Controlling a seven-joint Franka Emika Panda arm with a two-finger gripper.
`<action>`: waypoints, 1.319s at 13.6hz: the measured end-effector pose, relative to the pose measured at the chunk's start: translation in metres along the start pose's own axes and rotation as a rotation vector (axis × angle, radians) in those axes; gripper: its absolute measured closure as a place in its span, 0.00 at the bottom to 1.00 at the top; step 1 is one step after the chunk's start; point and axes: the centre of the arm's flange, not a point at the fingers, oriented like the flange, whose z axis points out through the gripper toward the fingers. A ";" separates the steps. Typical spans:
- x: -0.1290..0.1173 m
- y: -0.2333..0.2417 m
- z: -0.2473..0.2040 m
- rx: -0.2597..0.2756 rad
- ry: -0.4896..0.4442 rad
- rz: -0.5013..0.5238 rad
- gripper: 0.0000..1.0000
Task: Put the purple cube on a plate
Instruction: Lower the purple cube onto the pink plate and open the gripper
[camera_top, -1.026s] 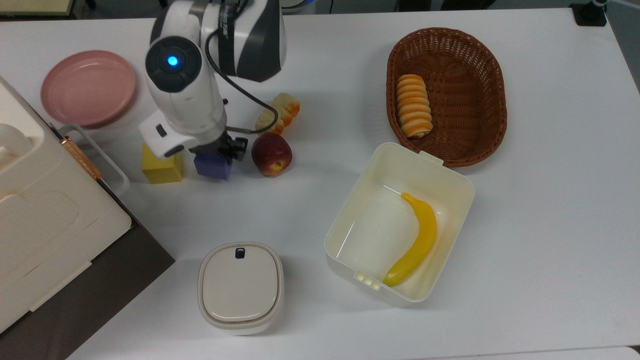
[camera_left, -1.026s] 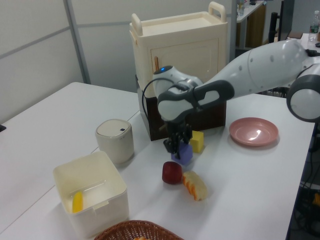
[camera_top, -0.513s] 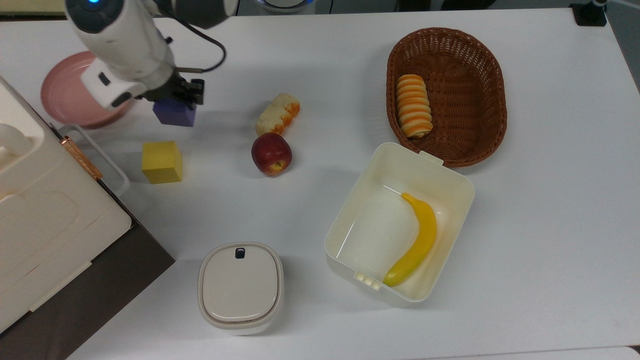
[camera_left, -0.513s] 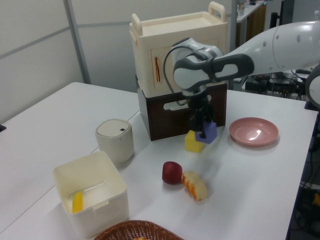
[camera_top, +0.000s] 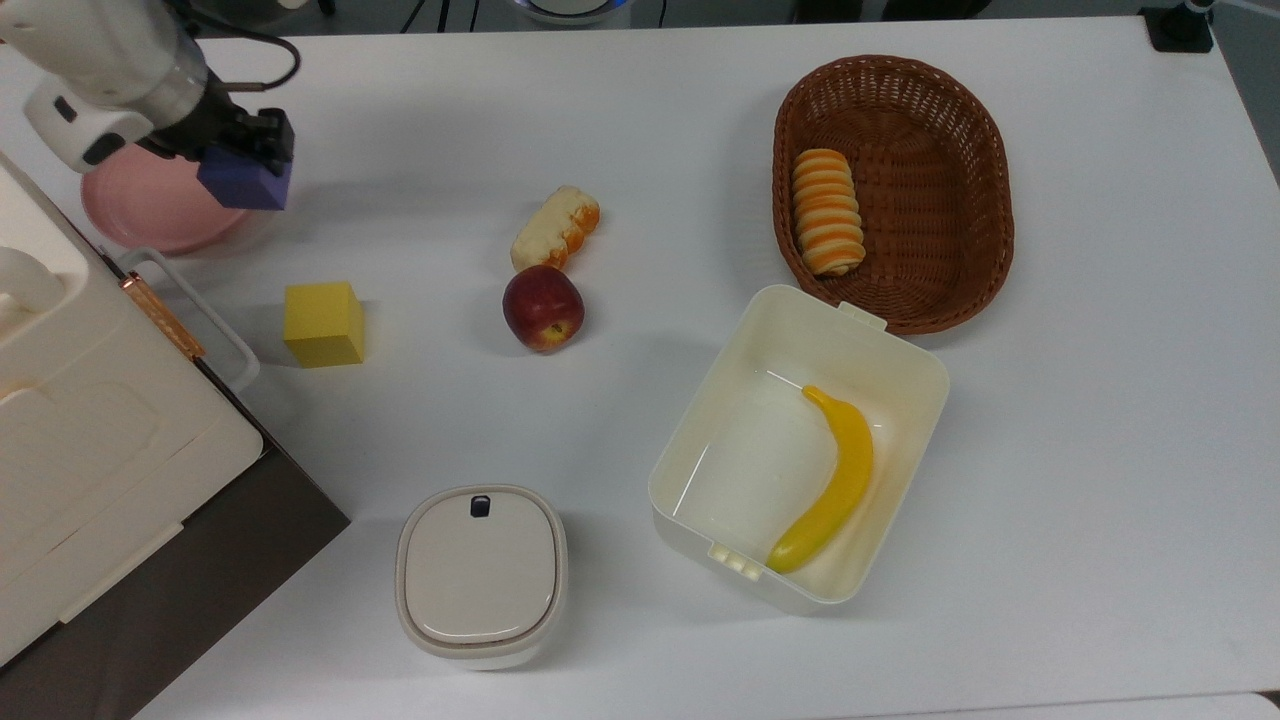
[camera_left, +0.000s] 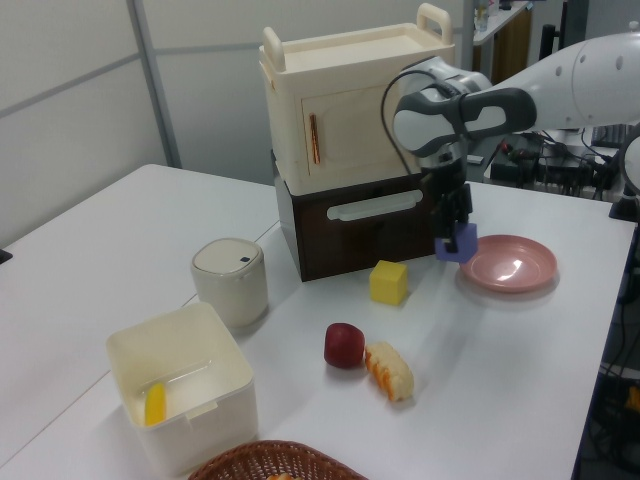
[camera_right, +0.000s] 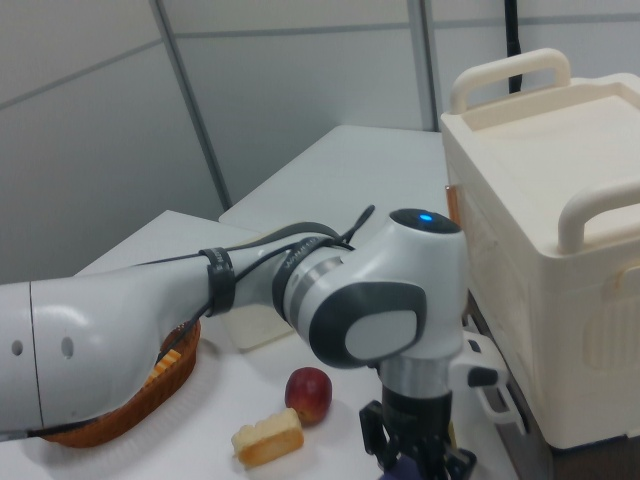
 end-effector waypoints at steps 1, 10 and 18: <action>-0.004 0.009 0.001 0.004 0.000 -0.007 0.43; -0.042 0.090 0.024 0.029 -0.015 -0.001 0.43; -0.036 0.116 0.064 0.033 -0.015 0.023 0.43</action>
